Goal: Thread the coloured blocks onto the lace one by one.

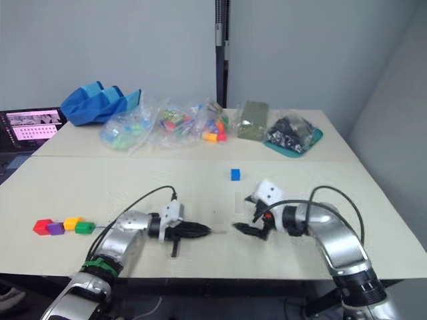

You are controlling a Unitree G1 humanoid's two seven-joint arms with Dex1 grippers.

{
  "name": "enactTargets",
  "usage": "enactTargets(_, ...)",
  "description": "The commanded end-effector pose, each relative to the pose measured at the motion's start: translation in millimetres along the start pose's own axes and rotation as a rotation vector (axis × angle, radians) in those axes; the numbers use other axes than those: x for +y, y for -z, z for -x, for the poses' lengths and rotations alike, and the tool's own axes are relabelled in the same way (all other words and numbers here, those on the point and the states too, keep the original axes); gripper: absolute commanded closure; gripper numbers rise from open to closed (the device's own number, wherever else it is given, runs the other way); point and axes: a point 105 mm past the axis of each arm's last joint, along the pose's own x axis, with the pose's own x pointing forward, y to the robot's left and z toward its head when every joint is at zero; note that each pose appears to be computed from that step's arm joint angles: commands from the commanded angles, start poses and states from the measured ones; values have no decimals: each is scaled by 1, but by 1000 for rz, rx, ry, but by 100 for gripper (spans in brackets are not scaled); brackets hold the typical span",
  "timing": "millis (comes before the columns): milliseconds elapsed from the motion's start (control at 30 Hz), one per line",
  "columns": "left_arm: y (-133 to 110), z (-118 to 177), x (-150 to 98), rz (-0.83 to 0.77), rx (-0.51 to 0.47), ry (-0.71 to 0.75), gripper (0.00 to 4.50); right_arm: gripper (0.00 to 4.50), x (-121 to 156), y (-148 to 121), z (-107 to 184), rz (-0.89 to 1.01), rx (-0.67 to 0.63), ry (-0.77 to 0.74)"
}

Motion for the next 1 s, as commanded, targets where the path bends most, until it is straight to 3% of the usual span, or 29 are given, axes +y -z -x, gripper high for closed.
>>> enactTargets(33,6,14,1,26,13,-30,450,2,-10,-13,12,-43,-164,175)
enactTargets(233,3,29,16,51,-8,-126,450,2,-8,6,23,-234,-312,465)
enactTargets(400,2,34,17,56,-10,-132,450,2,8,31,27,-294,-324,620)
enactTargets(767,4,37,16,69,-16,-163,450,2,3,25,18,-250,-356,674)
enactTargets(933,6,43,15,76,-19,-195,450,2,-14,16,5,-225,-369,675)
enactTargets(1000,5,44,14,77,-25,-208,450,2,-34,7,-7,-211,-376,685)
